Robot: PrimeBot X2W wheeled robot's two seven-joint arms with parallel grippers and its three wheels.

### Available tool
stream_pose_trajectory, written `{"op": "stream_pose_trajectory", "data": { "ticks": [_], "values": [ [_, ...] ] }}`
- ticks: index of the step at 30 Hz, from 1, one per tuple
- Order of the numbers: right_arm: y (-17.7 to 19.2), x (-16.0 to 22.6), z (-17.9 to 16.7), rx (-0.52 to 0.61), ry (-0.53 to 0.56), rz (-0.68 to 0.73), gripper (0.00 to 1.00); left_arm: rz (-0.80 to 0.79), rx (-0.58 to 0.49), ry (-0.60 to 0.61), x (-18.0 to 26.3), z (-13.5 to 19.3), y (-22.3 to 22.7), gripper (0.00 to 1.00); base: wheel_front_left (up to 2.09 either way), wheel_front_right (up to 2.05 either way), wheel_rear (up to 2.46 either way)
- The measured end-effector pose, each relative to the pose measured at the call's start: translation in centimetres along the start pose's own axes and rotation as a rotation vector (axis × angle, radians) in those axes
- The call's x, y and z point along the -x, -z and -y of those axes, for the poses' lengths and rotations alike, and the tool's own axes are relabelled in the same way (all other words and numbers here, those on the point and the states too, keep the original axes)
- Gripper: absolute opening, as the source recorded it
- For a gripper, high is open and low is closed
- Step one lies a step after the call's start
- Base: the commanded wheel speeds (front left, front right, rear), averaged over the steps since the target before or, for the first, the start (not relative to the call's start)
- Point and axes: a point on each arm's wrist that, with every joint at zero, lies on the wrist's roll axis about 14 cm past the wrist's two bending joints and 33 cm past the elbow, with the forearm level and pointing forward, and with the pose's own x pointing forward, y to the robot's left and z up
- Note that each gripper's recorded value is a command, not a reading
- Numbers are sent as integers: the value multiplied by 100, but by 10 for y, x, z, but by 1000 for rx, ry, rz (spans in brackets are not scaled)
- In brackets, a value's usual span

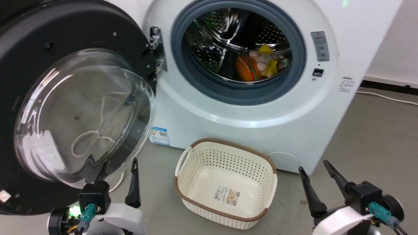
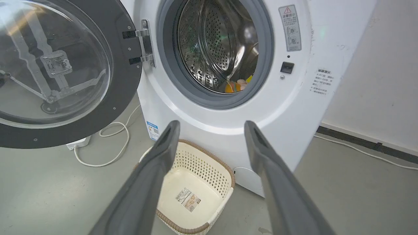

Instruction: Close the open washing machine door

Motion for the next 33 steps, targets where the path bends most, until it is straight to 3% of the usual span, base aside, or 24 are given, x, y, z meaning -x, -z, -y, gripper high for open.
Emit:
{"op": "stream_pose_trajectory", "data": {
  "ticks": [33],
  "values": [
    [3,-35,-82,-75,-249,23,100,40,5,-212,38,-61,-1,100,-1,-1,-1]
  ]
}}
